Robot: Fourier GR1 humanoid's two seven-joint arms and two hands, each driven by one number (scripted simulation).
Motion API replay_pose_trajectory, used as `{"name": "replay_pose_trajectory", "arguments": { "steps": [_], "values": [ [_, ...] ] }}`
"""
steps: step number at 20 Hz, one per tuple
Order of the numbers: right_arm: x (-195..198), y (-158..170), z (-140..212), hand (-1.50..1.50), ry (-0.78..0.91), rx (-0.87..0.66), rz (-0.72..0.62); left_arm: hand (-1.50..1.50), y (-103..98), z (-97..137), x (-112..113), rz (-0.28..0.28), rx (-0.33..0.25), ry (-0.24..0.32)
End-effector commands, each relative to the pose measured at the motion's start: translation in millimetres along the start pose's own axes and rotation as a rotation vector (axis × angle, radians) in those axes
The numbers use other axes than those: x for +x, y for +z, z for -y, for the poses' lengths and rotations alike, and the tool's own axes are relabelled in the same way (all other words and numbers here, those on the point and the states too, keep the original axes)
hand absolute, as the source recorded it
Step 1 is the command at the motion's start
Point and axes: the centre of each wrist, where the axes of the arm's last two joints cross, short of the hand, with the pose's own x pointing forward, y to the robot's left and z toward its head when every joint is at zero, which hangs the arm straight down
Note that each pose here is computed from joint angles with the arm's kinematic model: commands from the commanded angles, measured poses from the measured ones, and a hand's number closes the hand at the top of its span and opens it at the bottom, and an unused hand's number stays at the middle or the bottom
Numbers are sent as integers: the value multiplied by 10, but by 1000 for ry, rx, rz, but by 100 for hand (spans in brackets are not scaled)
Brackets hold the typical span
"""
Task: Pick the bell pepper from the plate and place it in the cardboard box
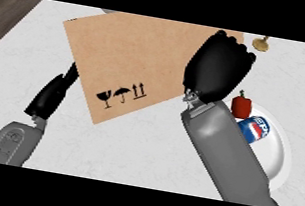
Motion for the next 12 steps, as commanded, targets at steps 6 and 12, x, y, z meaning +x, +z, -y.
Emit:
{"name": "replay_pose_trajectory", "arguments": {
  "steps": [6,12],
  "values": [
    [91,-369,272,150,113,9,-362,0,66,-48,-111,-29,24,9],
    [-92,-471,16,150,161,112,-425,0,60,-63,-88,-16,32,20]
  ]
}}
